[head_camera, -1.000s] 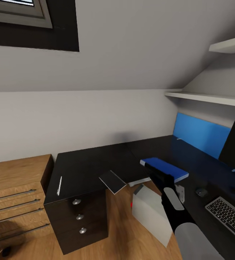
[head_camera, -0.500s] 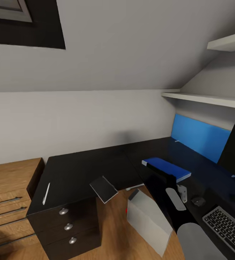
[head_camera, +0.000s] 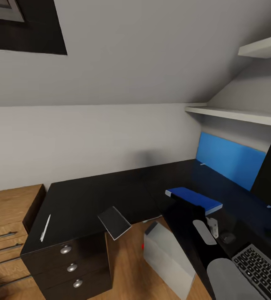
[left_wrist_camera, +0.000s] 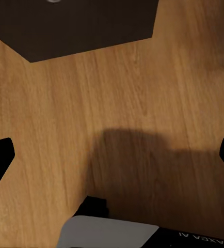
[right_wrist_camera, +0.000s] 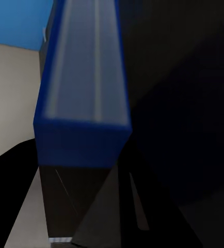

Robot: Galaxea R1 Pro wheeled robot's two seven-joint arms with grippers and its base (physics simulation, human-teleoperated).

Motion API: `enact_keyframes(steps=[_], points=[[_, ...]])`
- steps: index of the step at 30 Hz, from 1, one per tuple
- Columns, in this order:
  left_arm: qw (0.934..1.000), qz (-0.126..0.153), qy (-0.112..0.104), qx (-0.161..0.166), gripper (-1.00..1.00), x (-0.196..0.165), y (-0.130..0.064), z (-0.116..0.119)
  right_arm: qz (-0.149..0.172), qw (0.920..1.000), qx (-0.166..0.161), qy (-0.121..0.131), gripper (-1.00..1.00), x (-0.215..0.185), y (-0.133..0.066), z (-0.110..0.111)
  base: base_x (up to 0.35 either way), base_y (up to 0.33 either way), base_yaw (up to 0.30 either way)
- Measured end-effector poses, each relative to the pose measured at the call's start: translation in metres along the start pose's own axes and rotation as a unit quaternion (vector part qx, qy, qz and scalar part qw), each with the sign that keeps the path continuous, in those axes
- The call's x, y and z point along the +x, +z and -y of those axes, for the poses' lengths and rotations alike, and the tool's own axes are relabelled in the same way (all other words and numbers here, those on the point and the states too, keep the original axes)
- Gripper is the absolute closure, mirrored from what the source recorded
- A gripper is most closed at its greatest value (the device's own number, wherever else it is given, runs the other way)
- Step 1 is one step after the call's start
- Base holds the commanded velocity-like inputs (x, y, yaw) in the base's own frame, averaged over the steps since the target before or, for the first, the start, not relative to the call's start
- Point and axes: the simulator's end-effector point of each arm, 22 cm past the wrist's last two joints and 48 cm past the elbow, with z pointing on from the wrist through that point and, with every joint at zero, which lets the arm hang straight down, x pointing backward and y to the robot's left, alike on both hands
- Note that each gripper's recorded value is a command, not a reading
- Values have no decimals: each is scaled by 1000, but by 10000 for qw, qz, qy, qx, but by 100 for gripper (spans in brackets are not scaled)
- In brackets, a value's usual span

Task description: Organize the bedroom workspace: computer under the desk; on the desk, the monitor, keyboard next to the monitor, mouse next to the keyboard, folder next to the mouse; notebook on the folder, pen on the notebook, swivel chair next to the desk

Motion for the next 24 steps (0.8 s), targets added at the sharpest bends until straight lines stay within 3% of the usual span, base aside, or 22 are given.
enact_keyframes(steps=[20,24], points=[[10000,12,10,8,-100,0,0,1,-6,10000,79,-1,100,0,0,4,40,22,0],[10000,12,10,8,-100,0,0,1,30,9997,238,-17,100,-5,2,11,6,3,0]])
